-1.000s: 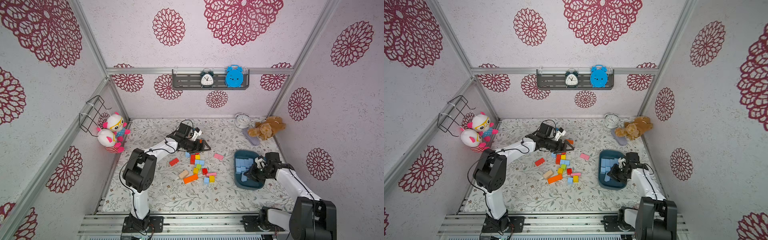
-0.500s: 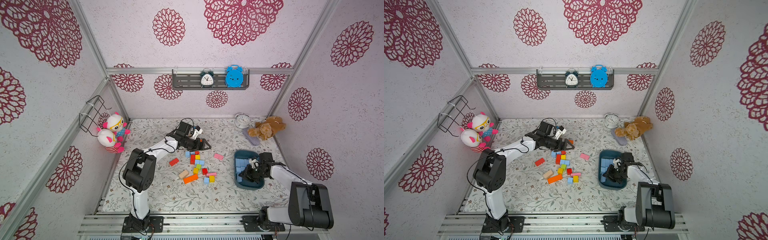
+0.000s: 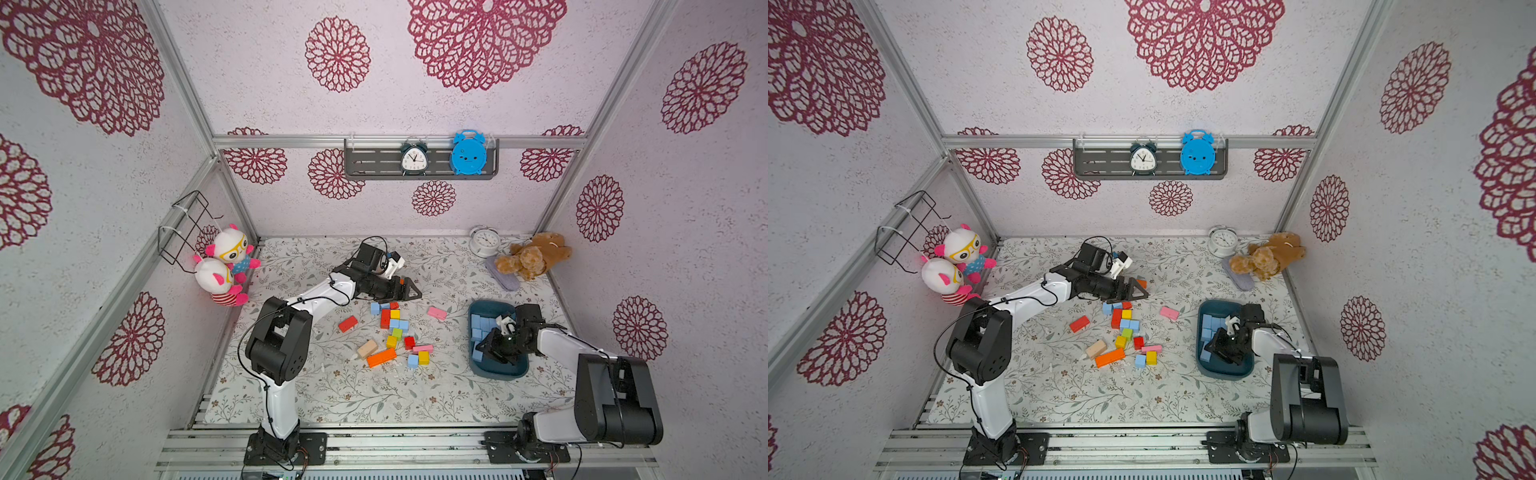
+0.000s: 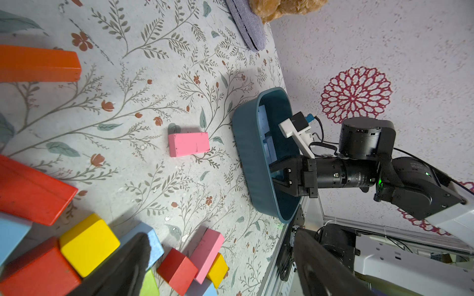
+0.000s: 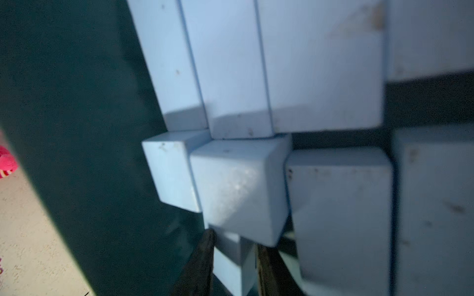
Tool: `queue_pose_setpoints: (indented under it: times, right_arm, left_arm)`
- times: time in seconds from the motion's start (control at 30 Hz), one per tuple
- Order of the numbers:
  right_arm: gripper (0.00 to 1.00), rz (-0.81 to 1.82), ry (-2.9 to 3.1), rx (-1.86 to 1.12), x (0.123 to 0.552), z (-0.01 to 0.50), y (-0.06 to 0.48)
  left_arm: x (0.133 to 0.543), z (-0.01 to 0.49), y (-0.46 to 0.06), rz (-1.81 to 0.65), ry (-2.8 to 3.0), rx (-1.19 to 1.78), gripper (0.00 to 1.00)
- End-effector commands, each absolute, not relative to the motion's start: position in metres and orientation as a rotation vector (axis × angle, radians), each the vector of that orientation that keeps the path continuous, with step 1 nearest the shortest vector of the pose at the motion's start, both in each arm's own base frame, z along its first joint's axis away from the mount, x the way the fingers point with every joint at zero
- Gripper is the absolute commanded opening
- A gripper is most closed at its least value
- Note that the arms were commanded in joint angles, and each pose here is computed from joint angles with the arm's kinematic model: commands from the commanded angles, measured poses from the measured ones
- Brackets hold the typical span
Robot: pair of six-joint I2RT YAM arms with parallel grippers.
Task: Pick out the blue building blocks
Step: Place the building block in the storage box.
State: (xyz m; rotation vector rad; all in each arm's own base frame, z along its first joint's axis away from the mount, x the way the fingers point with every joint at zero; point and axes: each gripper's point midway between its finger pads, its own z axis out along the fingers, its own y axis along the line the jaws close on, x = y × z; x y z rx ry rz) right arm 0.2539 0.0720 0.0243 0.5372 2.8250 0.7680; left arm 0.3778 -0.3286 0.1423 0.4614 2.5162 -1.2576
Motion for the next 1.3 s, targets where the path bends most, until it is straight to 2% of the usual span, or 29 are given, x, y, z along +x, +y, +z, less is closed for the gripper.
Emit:
queue_pose_setpoints:
  times: [0.0,0.23,0.93,1.1,1.27]
  right_arm:
    - [0.33,0.675,2.838,0.547,0.251,0.033,0.064]
    - [0.38,0.709,2.809,0.534,0.254,0.041,0.067]
    - [0.37,0.89,2.722,0.495,0.269,0.041,0.086]
    - [0.39,0.819,2.732,0.508,0.265,0.049,0.079]
    - [0.41,0.639,2.73,0.489,0.265,0.082,0.062]
  left_arm:
    - [0.379,0.146,-0.332,-1.25,2.503,0.497,0.92]
    - [0.379,0.146,-0.333,-1.248,2.501,0.503,0.92]
    - [0.377,0.145,-0.334,-1.234,2.499,0.526,0.92]
    - [0.379,0.144,-0.326,-1.2,2.509,0.524,0.92]
    - [0.393,0.146,-0.288,-1.078,2.515,0.483,0.92]
